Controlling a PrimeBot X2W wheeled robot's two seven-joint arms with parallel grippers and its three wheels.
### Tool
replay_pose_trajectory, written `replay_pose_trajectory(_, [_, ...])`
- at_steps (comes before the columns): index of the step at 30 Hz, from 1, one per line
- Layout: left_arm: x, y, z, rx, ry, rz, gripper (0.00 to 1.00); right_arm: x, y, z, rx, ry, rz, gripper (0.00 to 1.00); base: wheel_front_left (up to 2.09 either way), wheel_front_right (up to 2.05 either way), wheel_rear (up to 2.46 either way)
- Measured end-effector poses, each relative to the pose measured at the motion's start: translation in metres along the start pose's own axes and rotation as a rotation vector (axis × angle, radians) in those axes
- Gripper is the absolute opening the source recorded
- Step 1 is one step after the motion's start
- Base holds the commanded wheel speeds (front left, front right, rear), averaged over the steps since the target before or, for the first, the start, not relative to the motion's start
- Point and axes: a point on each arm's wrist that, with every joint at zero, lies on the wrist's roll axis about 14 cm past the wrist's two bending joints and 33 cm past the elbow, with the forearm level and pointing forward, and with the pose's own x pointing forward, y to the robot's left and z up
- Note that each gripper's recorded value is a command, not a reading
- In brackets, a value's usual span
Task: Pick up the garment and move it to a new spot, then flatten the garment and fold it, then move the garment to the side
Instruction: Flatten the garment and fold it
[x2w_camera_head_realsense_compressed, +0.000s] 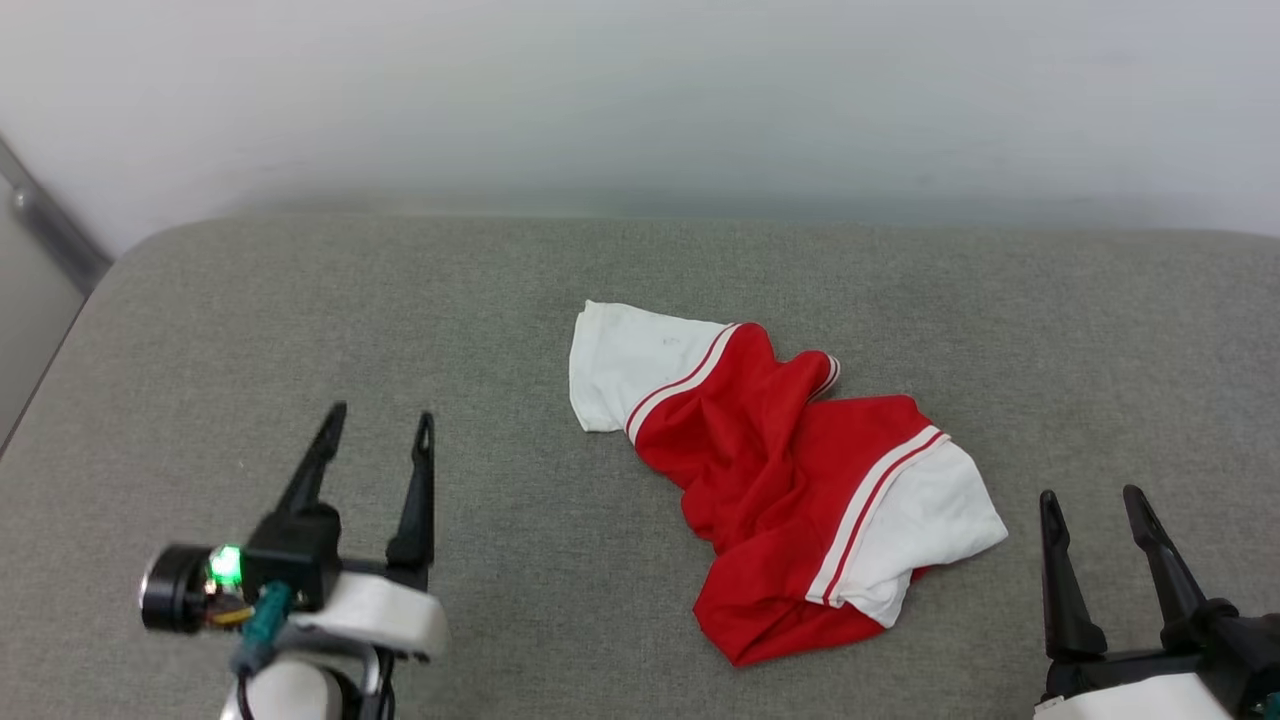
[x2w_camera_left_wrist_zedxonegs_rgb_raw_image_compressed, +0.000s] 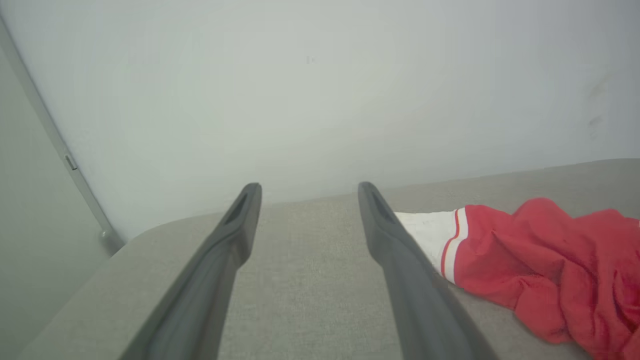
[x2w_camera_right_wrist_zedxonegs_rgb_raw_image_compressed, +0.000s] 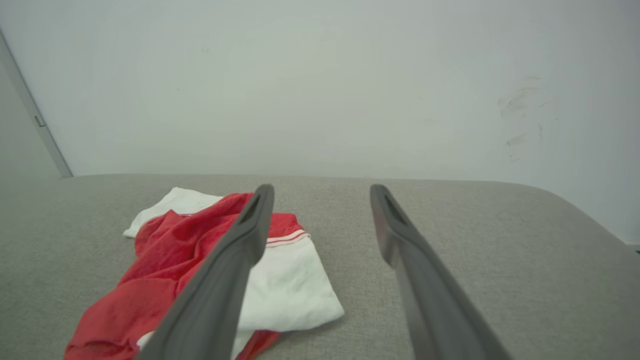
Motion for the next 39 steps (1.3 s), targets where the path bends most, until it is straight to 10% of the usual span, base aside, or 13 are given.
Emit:
replay_pose_trajectory(13, [0.134, -0.009, 0.062, 0.100, -0.106, -0.202, 1.00, 0.021, -0.013, -0.011, -0.019, 0.019, -0.031, 1.00, 0.00, 0.00, 0.00])
replay_pose_trajectory(39, [0.140, -0.098, -0.140, 0.165, 1.123, -0.661, 1.00, 0.043, -0.052, -0.046, -0.062, 0.094, -0.127, 1.00, 0.00, 0.00, 0.00])
